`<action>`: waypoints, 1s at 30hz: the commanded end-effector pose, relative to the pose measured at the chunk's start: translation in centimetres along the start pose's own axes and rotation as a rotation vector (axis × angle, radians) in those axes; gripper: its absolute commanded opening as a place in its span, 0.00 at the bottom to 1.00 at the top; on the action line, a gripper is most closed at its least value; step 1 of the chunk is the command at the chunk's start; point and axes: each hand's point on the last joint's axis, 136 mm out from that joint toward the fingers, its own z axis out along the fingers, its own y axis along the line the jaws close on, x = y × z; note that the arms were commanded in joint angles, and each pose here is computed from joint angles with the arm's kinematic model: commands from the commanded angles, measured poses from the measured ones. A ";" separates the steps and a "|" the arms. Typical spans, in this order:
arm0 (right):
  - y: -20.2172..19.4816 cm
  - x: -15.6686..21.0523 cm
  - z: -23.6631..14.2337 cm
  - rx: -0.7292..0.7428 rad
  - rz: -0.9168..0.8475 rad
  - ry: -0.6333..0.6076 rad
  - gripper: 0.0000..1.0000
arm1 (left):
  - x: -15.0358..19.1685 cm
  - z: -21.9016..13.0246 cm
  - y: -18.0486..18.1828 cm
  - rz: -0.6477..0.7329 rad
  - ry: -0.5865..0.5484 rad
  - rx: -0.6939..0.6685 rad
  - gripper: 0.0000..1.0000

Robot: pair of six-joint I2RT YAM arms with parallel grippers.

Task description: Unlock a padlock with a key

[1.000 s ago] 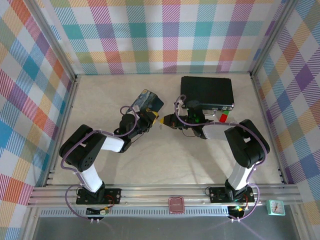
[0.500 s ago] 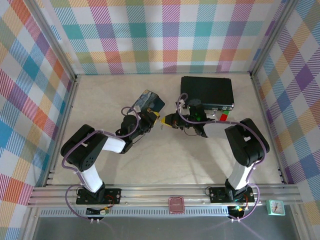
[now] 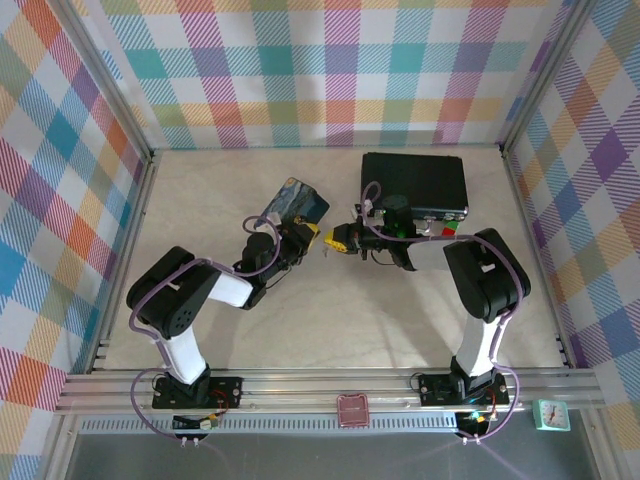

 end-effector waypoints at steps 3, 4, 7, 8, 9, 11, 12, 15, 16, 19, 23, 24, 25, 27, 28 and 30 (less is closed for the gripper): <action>2.3 -2.2 -0.1 -0.017 -0.138 -0.146 0.00 | 4.5 -0.1 -2.5 0.051 0.166 0.021 0.00; 2.2 -1.9 0.2 0.006 -0.163 -0.154 0.00 | 4.5 0.0 -2.4 0.051 0.166 0.010 0.00; 1.8 -0.7 1.1 0.069 -0.214 -0.130 0.00 | 4.4 0.0 -2.6 0.030 0.149 0.017 0.00; 1.6 -0.5 1.2 0.085 -0.227 -0.136 0.00 | 4.2 -0.1 -2.6 0.020 0.138 0.022 0.00; 1.5 -0.5 1.1 0.093 -0.234 -0.147 0.00 | 4.1 -0.1 -2.6 0.018 0.132 0.024 0.00; 1.4 -0.5 1.2 0.099 -0.232 -0.165 0.00 | 4.0 0.0 -2.6 0.017 0.129 0.022 0.00; 1.4 -0.4 1.4 0.094 -0.224 -0.164 0.00 | 4.1 0.0 -2.6 0.017 0.129 0.022 0.00; 1.6 0.3 2.0 0.083 -0.178 -0.159 0.00 | 4.0 0.1 -2.6 0.016 0.119 0.025 0.00; 1.5 0.5 2.0 0.087 -0.161 -0.168 0.00 | 3.9 0.1 -2.5 0.012 0.112 0.024 0.00; 1.4 0.6 1.5 0.074 -0.102 -0.220 0.00 | 3.4 0.0 -2.5 0.004 0.080 0.023 0.00; 1.1 1.3 1.5 0.040 -0.041 -0.257 0.00 | 3.1 -0.2 -2.5 0.001 0.042 0.008 0.00; 1.1 1.5 1.8 0.039 -0.038 -0.259 0.00 | 3.2 -0.1 -2.6 0.002 0.040 0.010 0.00; 1.0 1.8 2.1 0.040 -0.033 -0.261 0.00 | 3.2 -0.1 -2.6 0.001 0.040 0.010 0.00; 0.7 1.9 2.3 0.028 -0.020 -0.277 0.00 | 3.2 0.0 -2.7 -0.003 0.035 0.013 0.00; 0.6 1.7 2.2 0.014 -0.012 -0.288 0.00 | 3.1 0.0 -2.7 -0.005 0.032 0.012 0.00; 0.8 1.7 2.2 -0.005 -0.004 -0.292 0.00 | 3.1 0.0 -2.6 -0.003 0.029 0.003 0.00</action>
